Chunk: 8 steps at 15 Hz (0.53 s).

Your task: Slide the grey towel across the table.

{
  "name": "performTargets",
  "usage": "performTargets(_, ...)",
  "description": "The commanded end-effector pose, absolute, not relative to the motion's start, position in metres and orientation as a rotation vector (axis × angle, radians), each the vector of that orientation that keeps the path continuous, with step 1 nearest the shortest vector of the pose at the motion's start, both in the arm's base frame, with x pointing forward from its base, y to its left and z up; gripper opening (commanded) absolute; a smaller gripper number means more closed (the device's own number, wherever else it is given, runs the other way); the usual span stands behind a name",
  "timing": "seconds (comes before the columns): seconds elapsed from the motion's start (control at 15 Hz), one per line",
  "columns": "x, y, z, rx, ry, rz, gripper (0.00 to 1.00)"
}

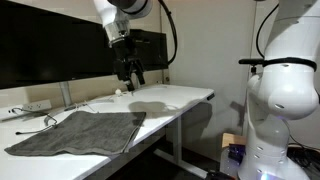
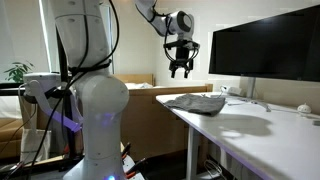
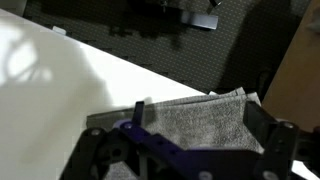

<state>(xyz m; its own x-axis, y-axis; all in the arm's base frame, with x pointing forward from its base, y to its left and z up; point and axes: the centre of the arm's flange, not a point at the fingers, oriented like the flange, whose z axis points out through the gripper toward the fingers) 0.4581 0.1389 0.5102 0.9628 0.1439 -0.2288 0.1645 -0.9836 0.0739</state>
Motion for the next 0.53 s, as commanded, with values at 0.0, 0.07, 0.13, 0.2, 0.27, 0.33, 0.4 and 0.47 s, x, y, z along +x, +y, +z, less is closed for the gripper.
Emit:
performTargets(0.0,0.501,0.164,0.522,2.963,0.349,-0.318,1.00)
performTargets(0.07,0.514,0.170,0.524,2.947,0.373,-0.289,1.00)
performTargets(0.13,0.523,0.174,0.524,2.936,0.396,-0.261,1.00)
performTargets(0.2,0.532,0.181,0.523,2.922,0.421,-0.249,1.00)
performTargets(0.27,0.539,0.186,0.520,2.919,0.448,-0.246,1.00)
performTargets(0.33,0.546,0.194,0.513,2.927,0.488,-0.253,1.00)
performTargets(0.4,0.553,0.201,0.508,2.934,0.519,-0.257,1.00)
performTargets(0.47,0.566,0.212,0.501,2.943,0.567,-0.280,1.00)
